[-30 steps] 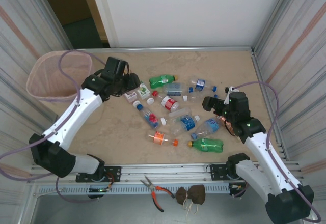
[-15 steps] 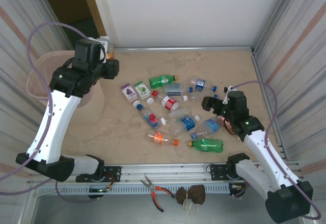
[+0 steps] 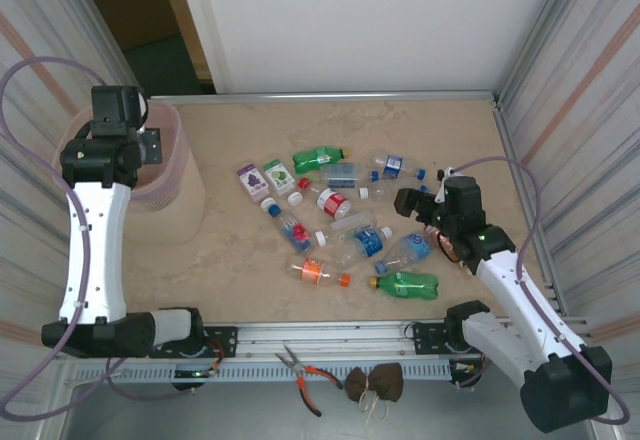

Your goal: Put the plastic bottles in the bin

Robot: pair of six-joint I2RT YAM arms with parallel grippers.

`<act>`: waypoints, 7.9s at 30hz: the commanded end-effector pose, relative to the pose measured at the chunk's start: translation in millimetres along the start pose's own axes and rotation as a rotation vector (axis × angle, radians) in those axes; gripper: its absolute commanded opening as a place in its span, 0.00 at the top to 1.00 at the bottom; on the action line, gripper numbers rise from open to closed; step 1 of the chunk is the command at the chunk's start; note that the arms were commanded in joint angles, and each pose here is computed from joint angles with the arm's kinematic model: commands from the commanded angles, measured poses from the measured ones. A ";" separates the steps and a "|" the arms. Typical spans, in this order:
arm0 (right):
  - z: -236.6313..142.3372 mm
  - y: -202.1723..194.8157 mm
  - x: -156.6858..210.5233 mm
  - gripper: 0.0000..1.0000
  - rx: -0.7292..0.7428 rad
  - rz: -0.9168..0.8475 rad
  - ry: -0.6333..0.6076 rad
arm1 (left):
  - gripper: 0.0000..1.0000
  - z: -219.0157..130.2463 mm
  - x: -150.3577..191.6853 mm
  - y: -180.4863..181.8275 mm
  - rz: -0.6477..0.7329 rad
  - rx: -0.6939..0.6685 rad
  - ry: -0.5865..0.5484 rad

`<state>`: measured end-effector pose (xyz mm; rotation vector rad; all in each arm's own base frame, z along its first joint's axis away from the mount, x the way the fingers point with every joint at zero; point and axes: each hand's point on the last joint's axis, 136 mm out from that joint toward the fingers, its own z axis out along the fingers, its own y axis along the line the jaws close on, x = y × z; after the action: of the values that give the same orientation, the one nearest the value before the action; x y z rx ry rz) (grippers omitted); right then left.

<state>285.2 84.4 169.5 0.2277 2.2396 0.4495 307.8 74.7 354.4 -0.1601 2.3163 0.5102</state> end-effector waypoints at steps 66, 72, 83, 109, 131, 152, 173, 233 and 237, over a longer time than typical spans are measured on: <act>-18.0 21.0 -33.0 0.00 -0.042 -0.043 -0.062 | 0.30 65.5 24.6 -11.2 -0.278 0.293 0.058; -16.8 22.4 -33.5 0.00 -0.048 -0.042 -0.063 | 0.31 27.7 -5.9 -18.7 -0.276 0.347 -0.030; -16.1 22.2 -34.7 0.00 -0.045 -0.046 -0.068 | 0.32 -30.0 -55.3 -66.2 -0.180 0.443 -0.154; -15.1 17.0 -24.8 0.00 -0.039 -0.037 -0.052 | 0.36 44.7 6.7 -223.2 -0.192 0.394 0.088; -20.0 14.2 -24.7 0.00 -0.026 -0.045 -0.057 | 0.30 162.3 102.9 -275.6 -0.437 0.289 0.473; -14.4 10.8 -27.7 0.01 -0.010 -0.063 -0.056 | 0.26 198.4 117.9 -293.8 -0.490 0.328 0.561; -13.5 7.2 -27.5 0.01 -0.002 -0.054 -0.058 | 0.24 203.6 119.9 -292.2 -0.494 0.337 0.576; -14.0 1.3 -23.4 0.01 0.001 -0.039 -0.060 | 0.31 203.3 130.6 -291.4 -0.469 0.333 0.586; -13.7 1.9 -23.6 0.01 -0.002 -0.039 -0.061 | 0.33 191.1 113.0 -286.0 -0.468 0.357 0.540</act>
<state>292.4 76.5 196.2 0.1983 2.1831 0.4160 426.3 -108.4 34.3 -0.7481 2.7628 -0.1944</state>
